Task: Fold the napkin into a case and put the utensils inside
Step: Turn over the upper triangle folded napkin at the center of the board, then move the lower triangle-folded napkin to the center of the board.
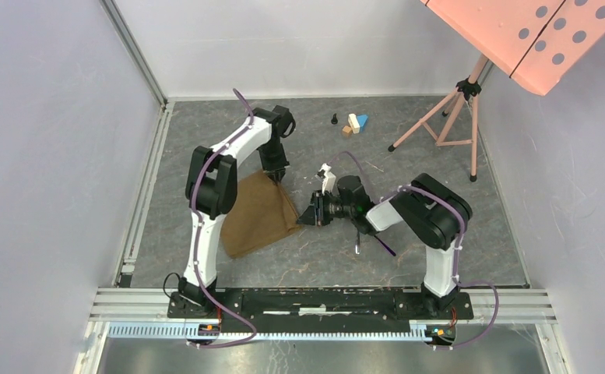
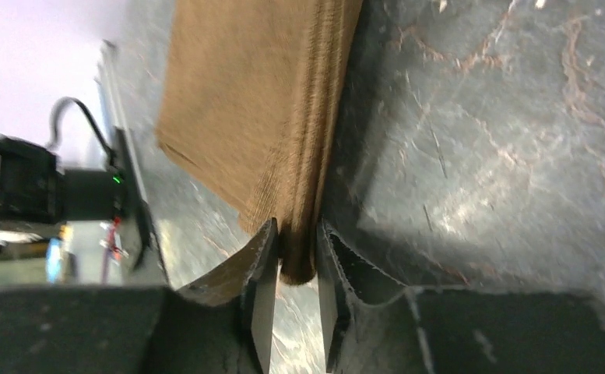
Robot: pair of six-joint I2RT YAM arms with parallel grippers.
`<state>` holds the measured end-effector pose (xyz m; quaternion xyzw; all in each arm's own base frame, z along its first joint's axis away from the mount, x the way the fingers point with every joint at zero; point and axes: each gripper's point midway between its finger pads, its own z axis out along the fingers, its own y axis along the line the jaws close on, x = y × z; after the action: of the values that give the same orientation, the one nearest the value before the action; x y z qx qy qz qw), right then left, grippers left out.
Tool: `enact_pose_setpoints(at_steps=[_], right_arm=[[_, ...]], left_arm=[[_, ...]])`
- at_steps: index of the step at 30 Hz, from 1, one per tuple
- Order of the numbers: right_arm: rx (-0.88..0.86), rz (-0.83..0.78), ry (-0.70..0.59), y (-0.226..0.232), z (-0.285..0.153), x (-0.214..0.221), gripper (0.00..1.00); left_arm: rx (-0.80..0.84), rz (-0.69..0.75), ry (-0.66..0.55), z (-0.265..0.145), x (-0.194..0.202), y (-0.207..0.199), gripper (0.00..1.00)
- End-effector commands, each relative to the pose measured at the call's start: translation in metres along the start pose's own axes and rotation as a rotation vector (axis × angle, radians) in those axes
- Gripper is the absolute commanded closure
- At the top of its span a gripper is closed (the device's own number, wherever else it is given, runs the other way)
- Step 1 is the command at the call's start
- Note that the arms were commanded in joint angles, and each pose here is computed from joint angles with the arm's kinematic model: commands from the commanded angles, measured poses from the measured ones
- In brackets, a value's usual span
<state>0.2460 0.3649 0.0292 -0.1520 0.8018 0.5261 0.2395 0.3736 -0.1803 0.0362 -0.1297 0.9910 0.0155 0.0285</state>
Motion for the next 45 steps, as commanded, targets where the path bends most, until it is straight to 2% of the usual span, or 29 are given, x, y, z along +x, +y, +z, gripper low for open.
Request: enact_pose_setpoints(at_steps=[1,4,5,7,10,12,13,15,19,22,25,27,29,30,31,33,36,40,45], right_arm=[[0.160,-0.196,0.179,-0.023,-0.027,0.021,0.61],[0.257,-0.284,0.176,-0.029,-0.040,0.011,0.41],[0.265,-0.302,0.174,-0.028,-0.041,0.008,0.38],[0.263,-0.315,0.161,-0.024,-0.040,0.003,0.32],[0.275,-0.338,0.147,-0.014,-0.028,-0.005,0.29],[0.310,-0.349,0.151,-0.012,-0.016,-0.006,0.21],[0.351,-0.354,0.150,-0.014,-0.012,-0.007,0.20],[0.399,-0.361,0.141,-0.013,-0.005,-0.010,0.20],[0.528,-0.381,0.124,-0.026,-0.006,-0.013,0.28],[0.576,-0.409,0.169,-0.039,-0.009,-0.005,0.45],[0.624,-0.409,0.179,-0.050,-0.026,0.008,0.71],[0.622,-0.402,0.165,-0.050,-0.038,0.016,0.76],[0.582,-0.405,0.141,-0.042,-0.040,0.016,0.71],[0.571,-0.412,0.125,-0.038,-0.039,0.011,0.65],[0.533,-0.417,0.119,-0.029,-0.033,0.006,0.53],[0.524,-0.462,0.091,-0.017,-0.024,-0.017,0.37],[0.506,-0.502,0.044,-0.007,-0.011,-0.053,0.25],[0.480,-0.492,-0.044,-0.015,0.010,-0.099,0.21],[0.439,-0.472,-0.118,-0.027,0.041,-0.138,0.22]], left_arm=[[0.183,0.096,-0.191,-0.046,-0.039,-0.020,0.67],[0.287,0.154,-0.232,-0.087,-0.027,-0.022,0.40],[0.310,0.171,-0.251,-0.099,-0.022,-0.019,0.33],[0.339,0.190,-0.286,-0.118,-0.013,-0.011,0.24],[0.344,0.204,-0.312,-0.131,0.000,0.005,0.20],[0.321,0.198,-0.313,-0.126,0.007,0.020,0.19],[0.308,0.188,-0.307,-0.122,0.010,0.028,0.18],[0.294,0.162,-0.290,-0.112,0.013,0.044,0.18],[0.312,0.088,-0.252,-0.096,0.017,0.073,0.18],[0.338,0.030,-0.252,-0.092,0.013,0.088,0.18],[0.341,-0.009,-0.248,-0.087,0.010,0.097,0.18],[0.338,-0.031,-0.241,-0.081,0.009,0.102,0.18],[0.346,-0.050,-0.233,-0.075,0.007,0.103,0.18],[0.348,-0.062,-0.225,-0.071,0.006,0.105,0.18],[0.344,-0.070,-0.213,-0.067,0.005,0.106,0.19],[0.319,-0.090,-0.200,-0.059,0.003,0.112,0.21],[0.277,-0.128,-0.197,-0.050,0.000,0.125,0.24],[0.269,-0.237,-0.205,-0.045,-0.002,0.153,0.29],[0.364,-0.365,-0.191,-0.042,-0.007,0.176,0.36]])
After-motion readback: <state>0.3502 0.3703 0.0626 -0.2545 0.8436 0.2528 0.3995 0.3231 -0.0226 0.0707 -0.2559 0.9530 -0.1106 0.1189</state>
